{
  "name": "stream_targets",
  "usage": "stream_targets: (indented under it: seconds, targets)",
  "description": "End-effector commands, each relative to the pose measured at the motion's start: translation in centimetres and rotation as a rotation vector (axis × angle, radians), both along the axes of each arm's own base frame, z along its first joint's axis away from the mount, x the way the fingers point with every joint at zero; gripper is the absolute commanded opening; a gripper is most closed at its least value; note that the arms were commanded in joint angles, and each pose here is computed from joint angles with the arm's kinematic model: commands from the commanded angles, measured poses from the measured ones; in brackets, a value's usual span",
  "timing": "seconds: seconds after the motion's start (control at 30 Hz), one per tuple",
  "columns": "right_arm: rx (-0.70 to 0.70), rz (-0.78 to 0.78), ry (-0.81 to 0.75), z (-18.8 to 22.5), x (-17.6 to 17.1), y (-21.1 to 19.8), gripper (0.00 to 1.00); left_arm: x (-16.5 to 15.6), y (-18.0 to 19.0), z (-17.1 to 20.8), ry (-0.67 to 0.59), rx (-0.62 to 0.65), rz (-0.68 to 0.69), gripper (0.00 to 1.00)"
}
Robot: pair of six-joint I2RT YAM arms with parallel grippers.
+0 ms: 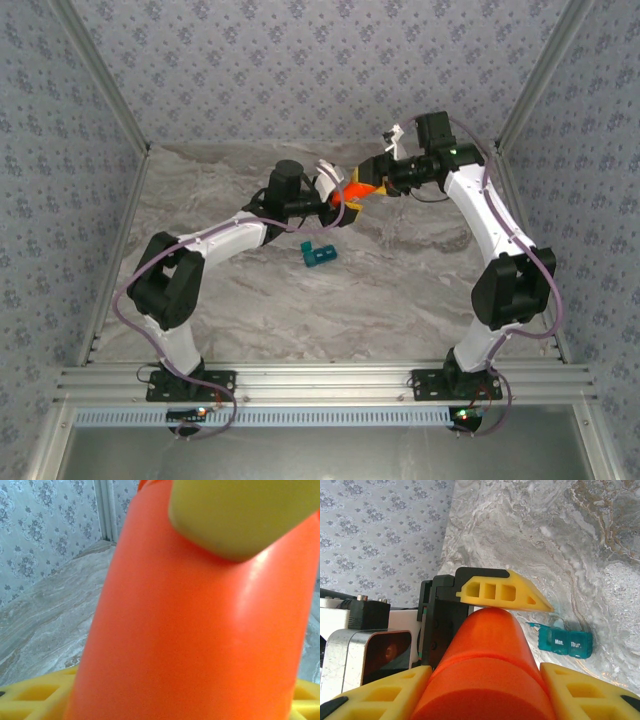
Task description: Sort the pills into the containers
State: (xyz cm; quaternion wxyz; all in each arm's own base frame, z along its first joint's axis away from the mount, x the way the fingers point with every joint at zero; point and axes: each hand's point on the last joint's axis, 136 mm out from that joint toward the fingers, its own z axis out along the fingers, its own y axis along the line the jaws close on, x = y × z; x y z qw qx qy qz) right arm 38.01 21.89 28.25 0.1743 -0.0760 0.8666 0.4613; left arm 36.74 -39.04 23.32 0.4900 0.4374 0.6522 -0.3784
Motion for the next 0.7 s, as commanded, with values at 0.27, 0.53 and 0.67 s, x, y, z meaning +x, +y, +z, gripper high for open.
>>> stream_targets:
  seconds: [0.27,0.53,0.67]
  targets:
    - [0.034,0.005,-0.020,1.50,-0.52,0.11,0.27,-0.14,0.07,1.72,-0.013,-0.045,-0.011,0.64]
    - [0.034,0.005,-0.019,1.42,-0.45,0.19,0.27,-0.17,0.11,1.71,-0.007,-0.046,-0.013,0.60]
    - [0.030,0.004,-0.015,1.16,-0.43,0.16,0.27,0.03,0.17,1.94,-0.011,-0.053,-0.001,0.66]
